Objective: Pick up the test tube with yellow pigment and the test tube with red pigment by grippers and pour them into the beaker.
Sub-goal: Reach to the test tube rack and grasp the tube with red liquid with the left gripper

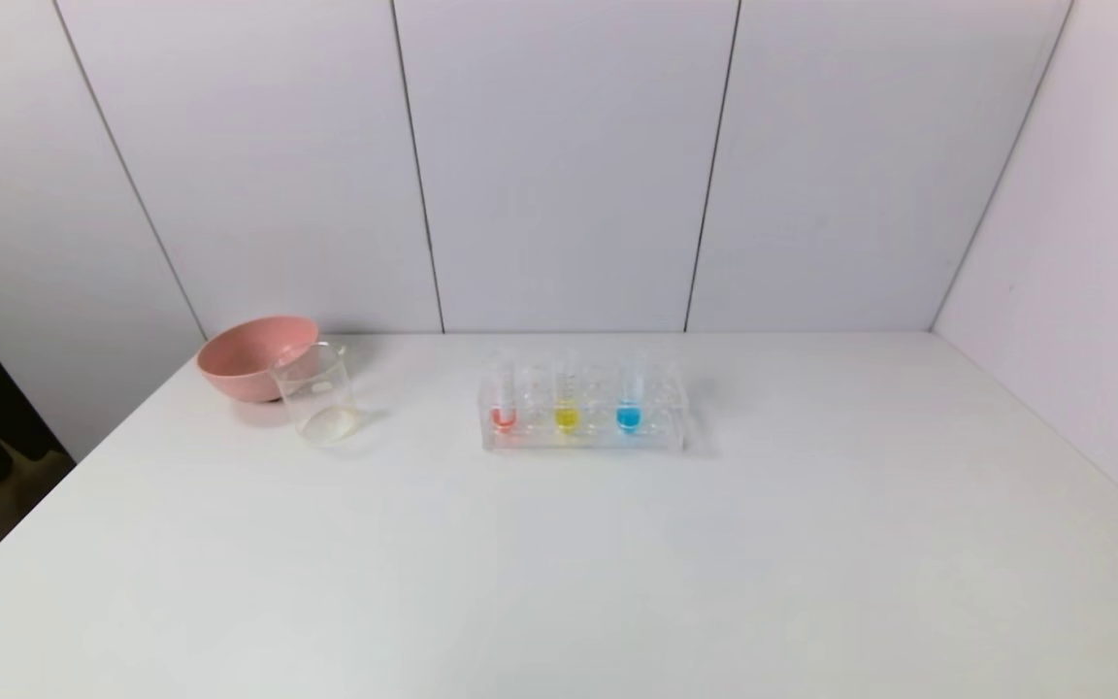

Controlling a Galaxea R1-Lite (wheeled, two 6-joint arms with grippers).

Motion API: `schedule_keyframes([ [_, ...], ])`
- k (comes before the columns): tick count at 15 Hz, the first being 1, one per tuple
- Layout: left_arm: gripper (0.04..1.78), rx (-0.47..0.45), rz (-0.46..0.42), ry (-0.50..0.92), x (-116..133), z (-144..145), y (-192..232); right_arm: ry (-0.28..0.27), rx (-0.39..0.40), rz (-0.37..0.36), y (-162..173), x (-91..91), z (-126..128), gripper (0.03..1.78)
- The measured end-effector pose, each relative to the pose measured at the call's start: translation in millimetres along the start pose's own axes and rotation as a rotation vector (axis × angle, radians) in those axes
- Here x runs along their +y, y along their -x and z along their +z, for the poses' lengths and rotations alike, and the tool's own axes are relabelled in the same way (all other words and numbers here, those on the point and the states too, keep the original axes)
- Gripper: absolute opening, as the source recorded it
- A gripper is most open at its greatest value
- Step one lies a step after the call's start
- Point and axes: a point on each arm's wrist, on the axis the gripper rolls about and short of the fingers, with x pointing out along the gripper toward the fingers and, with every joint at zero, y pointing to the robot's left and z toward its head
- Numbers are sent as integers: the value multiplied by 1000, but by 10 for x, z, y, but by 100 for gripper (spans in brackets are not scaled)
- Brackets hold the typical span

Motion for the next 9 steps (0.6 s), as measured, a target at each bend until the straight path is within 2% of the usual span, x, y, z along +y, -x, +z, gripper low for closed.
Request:
schedule_keyframes([
  [3, 177, 49, -91, 4, -61, 307, -339, 0, 0, 0, 0, 0, 0, 171],
  [6, 177, 108, -271, -7, -144, 463, -816, 0, 0, 0, 0, 0, 0, 171],
  [9, 177, 221, -492, -33, -222, 422, -1276, 0, 0, 0, 0, 0, 0, 171],
])
